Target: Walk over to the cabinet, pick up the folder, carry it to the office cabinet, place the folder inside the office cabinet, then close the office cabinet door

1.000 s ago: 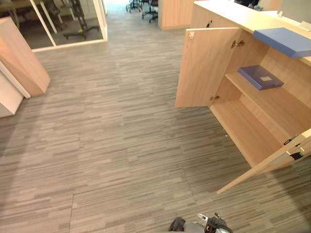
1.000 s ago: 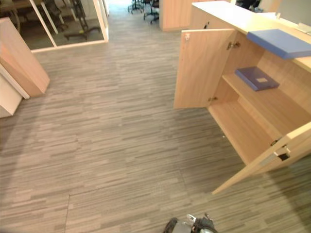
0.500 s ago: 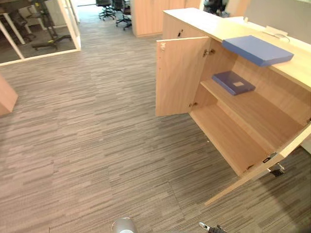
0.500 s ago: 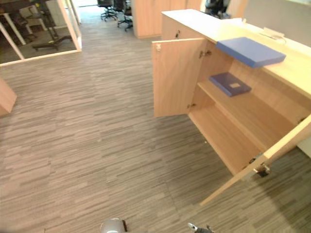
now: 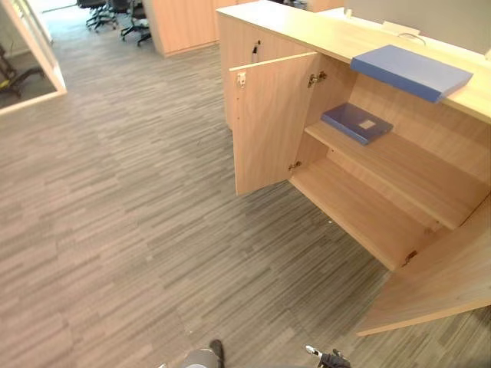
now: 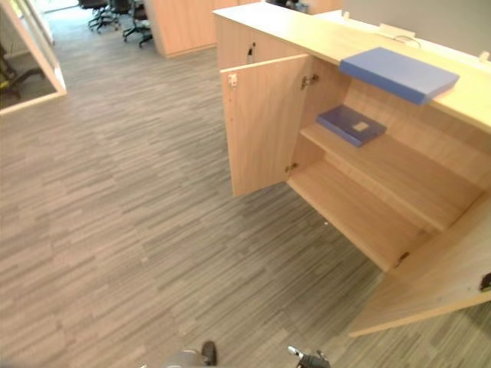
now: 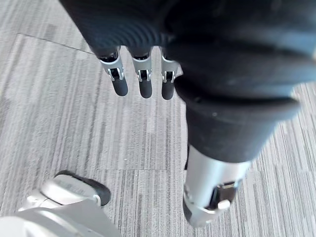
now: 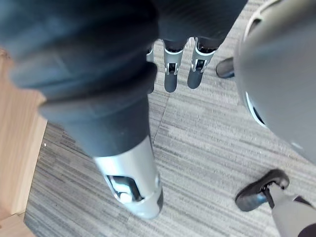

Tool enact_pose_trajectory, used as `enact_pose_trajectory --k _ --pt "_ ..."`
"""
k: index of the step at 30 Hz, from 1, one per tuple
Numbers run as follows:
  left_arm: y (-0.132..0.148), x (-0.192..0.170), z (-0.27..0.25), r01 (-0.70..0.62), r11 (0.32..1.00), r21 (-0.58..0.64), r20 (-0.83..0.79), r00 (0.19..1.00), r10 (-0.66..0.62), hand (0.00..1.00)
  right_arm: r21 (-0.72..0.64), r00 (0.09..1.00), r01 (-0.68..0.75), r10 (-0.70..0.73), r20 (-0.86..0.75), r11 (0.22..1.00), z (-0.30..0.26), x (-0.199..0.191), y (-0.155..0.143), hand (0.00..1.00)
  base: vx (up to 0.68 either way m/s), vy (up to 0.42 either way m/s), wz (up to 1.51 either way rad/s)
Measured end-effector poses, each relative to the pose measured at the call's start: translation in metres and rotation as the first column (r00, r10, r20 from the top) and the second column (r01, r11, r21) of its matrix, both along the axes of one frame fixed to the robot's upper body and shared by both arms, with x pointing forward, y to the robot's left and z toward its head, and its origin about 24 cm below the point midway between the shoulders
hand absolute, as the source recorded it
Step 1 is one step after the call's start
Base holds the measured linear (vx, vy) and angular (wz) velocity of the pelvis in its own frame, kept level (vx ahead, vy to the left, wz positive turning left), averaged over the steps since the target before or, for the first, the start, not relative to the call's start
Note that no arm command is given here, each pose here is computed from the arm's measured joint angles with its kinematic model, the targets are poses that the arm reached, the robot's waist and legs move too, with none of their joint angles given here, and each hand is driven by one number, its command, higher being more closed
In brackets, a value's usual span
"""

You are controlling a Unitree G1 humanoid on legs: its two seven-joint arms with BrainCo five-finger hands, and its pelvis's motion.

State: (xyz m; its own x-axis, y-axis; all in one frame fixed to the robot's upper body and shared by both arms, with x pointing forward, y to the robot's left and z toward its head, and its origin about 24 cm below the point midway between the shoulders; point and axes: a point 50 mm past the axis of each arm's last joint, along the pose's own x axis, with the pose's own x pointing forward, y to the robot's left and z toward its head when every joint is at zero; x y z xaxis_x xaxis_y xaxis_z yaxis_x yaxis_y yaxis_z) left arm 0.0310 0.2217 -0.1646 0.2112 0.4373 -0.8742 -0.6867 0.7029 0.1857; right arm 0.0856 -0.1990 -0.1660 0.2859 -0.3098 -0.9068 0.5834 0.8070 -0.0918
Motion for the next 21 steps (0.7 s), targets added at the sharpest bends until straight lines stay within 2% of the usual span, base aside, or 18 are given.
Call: enact_pose_trajectory --k 4,9,13,16,21 --pt "0.001 0.007 0.001 0.138 0.990 0.025 -0.020 0.990 -0.138 0.00 -0.038 0.997 -0.072 0.073 0.013 0.997 0.003 0.008 -0.006 0.00 0.19 0.232 -0.05" --pt "-0.005 0.016 0.000 0.204 0.979 0.022 -0.023 0.979 -0.204 0.00 -0.048 0.989 -0.132 0.134 0.054 0.990 0.008 0.033 -0.003 0.00 0.12 -0.047 -0.58" --pt "0.001 0.016 0.001 0.163 0.986 0.019 -0.019 0.987 -0.162 0.00 -0.056 0.987 -0.154 0.157 0.042 0.986 0.008 0.032 -0.004 0.00 0.05 -0.246 -0.38" --pt "-0.006 0.014 -0.001 0.090 0.996 -0.014 -0.003 0.996 -0.090 0.00 -0.059 0.990 -0.142 0.143 0.011 0.988 0.005 0.021 -0.010 0.00 0.14 -0.231 -0.25" --pt "-0.008 0.011 -0.002 0.044 0.998 -0.035 0.002 0.999 -0.044 0.00 -0.049 0.999 -0.035 0.034 -0.022 0.998 0.001 -0.001 -0.016 0.00 0.12 -0.160 0.21"
